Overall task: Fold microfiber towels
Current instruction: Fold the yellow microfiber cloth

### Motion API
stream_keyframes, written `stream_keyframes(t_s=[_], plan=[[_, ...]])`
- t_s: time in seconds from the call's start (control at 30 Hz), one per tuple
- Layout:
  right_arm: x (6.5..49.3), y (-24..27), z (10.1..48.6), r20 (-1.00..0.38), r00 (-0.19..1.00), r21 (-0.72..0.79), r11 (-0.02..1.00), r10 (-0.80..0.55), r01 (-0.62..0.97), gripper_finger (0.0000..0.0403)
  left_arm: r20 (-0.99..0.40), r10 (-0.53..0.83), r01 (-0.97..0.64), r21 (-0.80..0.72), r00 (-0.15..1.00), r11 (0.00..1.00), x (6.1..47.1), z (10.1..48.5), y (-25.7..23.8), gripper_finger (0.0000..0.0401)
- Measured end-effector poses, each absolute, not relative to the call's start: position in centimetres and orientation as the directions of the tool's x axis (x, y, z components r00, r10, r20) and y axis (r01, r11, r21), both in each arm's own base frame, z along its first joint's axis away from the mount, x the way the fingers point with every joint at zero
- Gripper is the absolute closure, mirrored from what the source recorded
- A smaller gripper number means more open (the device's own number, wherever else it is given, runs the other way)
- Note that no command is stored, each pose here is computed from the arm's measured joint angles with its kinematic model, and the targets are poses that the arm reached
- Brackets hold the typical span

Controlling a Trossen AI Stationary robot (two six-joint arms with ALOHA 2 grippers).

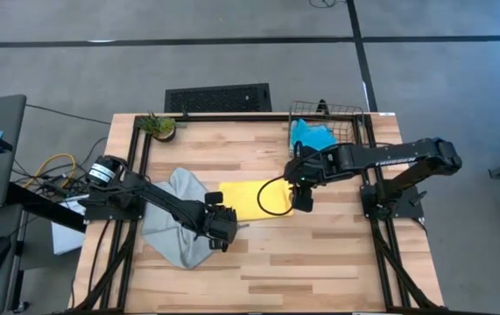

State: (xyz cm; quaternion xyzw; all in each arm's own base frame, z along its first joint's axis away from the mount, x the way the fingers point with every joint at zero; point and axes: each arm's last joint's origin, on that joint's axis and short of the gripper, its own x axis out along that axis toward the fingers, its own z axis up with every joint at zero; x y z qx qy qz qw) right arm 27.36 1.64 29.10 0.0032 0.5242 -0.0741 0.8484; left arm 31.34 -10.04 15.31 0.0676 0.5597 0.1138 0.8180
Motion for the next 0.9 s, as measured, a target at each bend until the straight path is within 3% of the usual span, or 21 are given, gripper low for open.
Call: stream_keyframes(t_s=[0.6, 0.9], plan=[[27.4, 1.6, 29.1, -0.89, 0.439, -0.074, 0.989, -0.123, 0.127, 0.0213, -0.932, 0.207, -0.146, 0.169, 0.298, 0.975, 30.9, 13.7, -7.6, 0.0274], [27.4, 1.6, 29.1, -0.89, 0.439, -0.075, 0.989, -0.124, 0.127, 0.0215, -0.951, 0.172, -0.144, 0.139, 0.256, 0.98, 31.5, 15.1, -7.9, 0.0392]])
